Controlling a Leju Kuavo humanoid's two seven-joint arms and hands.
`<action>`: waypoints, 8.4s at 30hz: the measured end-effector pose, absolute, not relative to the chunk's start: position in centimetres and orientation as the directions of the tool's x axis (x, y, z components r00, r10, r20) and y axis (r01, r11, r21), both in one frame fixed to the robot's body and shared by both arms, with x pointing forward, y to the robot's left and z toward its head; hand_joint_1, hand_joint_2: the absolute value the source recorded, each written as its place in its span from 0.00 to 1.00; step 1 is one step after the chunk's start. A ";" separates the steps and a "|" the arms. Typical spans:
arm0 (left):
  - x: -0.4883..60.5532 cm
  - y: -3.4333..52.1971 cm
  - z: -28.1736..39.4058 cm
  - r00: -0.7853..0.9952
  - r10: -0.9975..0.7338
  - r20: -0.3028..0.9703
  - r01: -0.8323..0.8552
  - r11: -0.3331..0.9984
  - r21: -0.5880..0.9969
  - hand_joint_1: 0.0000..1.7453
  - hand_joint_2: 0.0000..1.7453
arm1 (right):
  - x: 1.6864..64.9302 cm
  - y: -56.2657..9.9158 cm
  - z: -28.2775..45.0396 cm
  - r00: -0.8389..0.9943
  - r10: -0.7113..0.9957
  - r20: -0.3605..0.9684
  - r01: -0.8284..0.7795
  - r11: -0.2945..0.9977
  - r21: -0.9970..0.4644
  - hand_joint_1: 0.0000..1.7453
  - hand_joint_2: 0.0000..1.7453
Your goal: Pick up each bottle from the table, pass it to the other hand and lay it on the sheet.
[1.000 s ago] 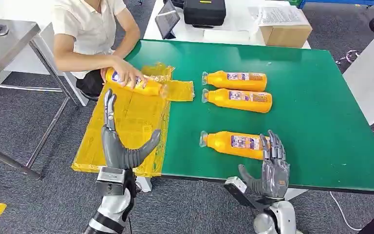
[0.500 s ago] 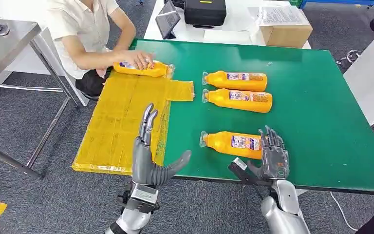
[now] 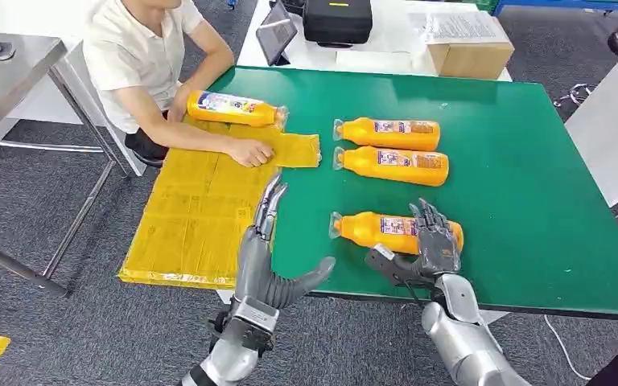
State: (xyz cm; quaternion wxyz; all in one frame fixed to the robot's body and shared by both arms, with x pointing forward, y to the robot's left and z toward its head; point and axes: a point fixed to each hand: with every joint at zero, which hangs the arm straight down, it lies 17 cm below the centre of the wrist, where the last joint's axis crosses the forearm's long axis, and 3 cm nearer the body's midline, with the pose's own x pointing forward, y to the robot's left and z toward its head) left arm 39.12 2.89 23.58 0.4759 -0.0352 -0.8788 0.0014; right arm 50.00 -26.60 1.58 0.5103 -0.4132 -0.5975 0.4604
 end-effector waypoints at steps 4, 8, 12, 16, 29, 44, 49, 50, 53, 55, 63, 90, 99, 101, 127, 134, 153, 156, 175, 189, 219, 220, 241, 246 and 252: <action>39.1 2.6 23.6 -0.542 0.067 0.838 0.072 0.997 -0.033 0.00 1.00 | 50.6 -26.6 1.0 -0.134 0.962 0.239 -0.036 0.236 -0.971 0.98 1.00; 39.4 2.5 23.4 -0.527 0.069 0.847 0.078 0.996 -0.033 0.00 1.00 | 50.6 -27.2 -1.1 -0.096 0.968 0.231 -0.158 0.214 -0.964 1.00 1.00; 39.5 2.1 23.1 -0.509 0.071 0.858 0.096 0.995 -0.025 0.00 1.00 | 50.6 -28.7 -2.3 -0.052 0.977 0.207 -0.233 0.190 -0.954 1.00 1.00; 39.5 2.0 22.9 -0.501 0.074 0.862 0.103 0.994 -0.025 0.00 1.00 | 50.6 -28.1 -1.9 -0.065 0.929 0.364 -0.254 0.337 -0.906 1.00 1.00; 41.1 5.4 20.2 -0.374 0.267 0.888 0.042 0.962 -0.271 0.00 1.00 | 48.3 -24.0 2.3 -0.137 0.574 0.807 -0.162 0.791 -0.590 1.00 1.00; 41.2 12.9 13.8 -0.249 0.322 0.913 -0.229 0.896 -0.379 0.00 1.00 | 43.5 -18.8 7.6 -0.240 0.351 0.905 -0.088 0.921 -0.380 1.00 1.00; 41.2 13.1 13.5 -0.246 0.323 0.914 -0.237 0.894 -0.380 0.00 1.00 | 43.2 -18.7 7.9 -0.247 0.344 0.906 -0.087 0.923 -0.375 1.00 1.00; 41.2 13.1 13.3 -0.234 0.337 0.912 -0.238 0.890 -0.389 0.00 1.00 | 43.1 -18.7 8.1 -0.255 0.333 0.908 -0.084 0.928 -0.364 1.00 1.00; 41.0 10.7 10.5 -0.053 0.540 0.840 -0.155 0.826 -0.541 0.00 1.00 | 42.4 -17.8 9.6 -0.306 0.278 0.910 -0.084 0.945 -0.317 1.00 1.00; 39.7 7.6 9.2 0.094 0.662 0.743 -0.042 0.749 -0.662 0.00 1.00 | 42.0 -16.4 11.0 -0.336 0.227 0.914 -0.110 0.954 -0.278 1.00 1.00; 36.4 3.4 9.6 0.193 0.654 0.732 0.227 0.696 -0.682 0.00 1.00 | 40.6 -8.8 13.0 -0.385 0.113 0.916 -0.314 0.917 -0.245 1.00 1.00; 40.8 4.4 8.8 0.198 0.565 0.801 0.222 0.770 -0.598 0.00 1.00 | 37.6 2.9 10.7 -0.428 0.144 0.892 -0.560 0.733 -0.387 1.00 1.00; 42.5 5.9 8.7 0.118 0.529 0.840 0.087 0.838 -0.539 0.00 1.00 | 38.0 3.2 11.1 -0.484 0.224 0.846 -0.488 0.733 -0.474 1.00 1.00; 42.6 5.7 8.9 0.119 0.537 0.835 0.086 0.833 -0.547 0.00 1.00 | 38.1 3.3 11.3 -0.490 0.228 0.842 -0.483 0.733 -0.479 1.00 1.00; 42.6 8.1 12.4 0.032 0.678 0.734 0.018 0.734 -0.679 1.00 1.00 | 37.0 4.4 13.5 -0.556 0.202 0.807 -0.437 0.754 -0.490 0.00 1.00; 43.1 12.4 16.0 -0.142 0.655 0.742 -0.011 0.748 -0.663 1.00 1.00 | 35.0 4.5 15.5 -0.660 0.226 0.716 -0.316 0.782 -0.538 0.00 1.00; 45.3 17.9 19.1 -0.387 0.076 0.919 -0.187 0.969 -0.159 1.00 1.00 | 32.4 3.2 16.5 -0.744 0.297 0.598 -0.130 0.814 -0.566 0.00 0.00; 45.4 18.0 18.9 -0.382 0.071 0.921 -0.187 0.970 -0.152 1.00 1.00 | 32.4 3.2 16.5 -0.744 0.298 0.598 -0.130 0.814 -0.566 0.00 0.00; 52.8 15.3 9.3 -0.195 -0.712 0.674 0.057 0.678 0.733 1.00 1.00 | 32.3 1.6 18.0 -0.727 0.217 0.651 -0.144 0.879 -0.455 0.00 1.00; 54.8 14.8 6.4 -0.131 -0.757 0.641 0.255 0.599 0.759 0.00 1.00 | 31.4 0.5 20.1 -0.707 0.105 0.699 -0.179 0.930 -0.321 0.00 1.00; 52.4 10.3 3.0 -0.128 -0.762 0.635 0.562 0.471 0.680 0.00 1.00 | 31.8 0.0 20.0 -0.680 0.064 0.731 -0.191 0.946 -0.261 0.00 1.00; 52.4 10.3 2.9 -0.128 -0.762 0.634 0.563 0.471 0.679 0.00 1.00 | 31.8 0.0 20.0 -0.679 0.065 0.731 -0.190 0.946 -0.260 0.00 1.00; 48.2 8.7 21.3 -0.424 0.080 0.902 0.167 0.986 -0.009 0.00 1.00 | 31.9 -1.1 19.7 -0.688 0.132 0.714 -0.112 0.952 -0.284 0.00 1.00; 48.0 9.8 22.6 -0.422 0.154 0.893 0.118 0.986 -0.114 0.00 1.00 | 31.6 -1.3 20.0 -0.708 0.172 0.685 -0.065 0.950 -0.306 0.00 1.00; 47.7 10.3 24.5 -0.470 0.154 0.869 0.089 0.988 -0.127 0.00 1.00 | 30.1 -0.3 20.9 -0.763 0.198 0.615 -0.048 0.932 -0.360 0.00 1.00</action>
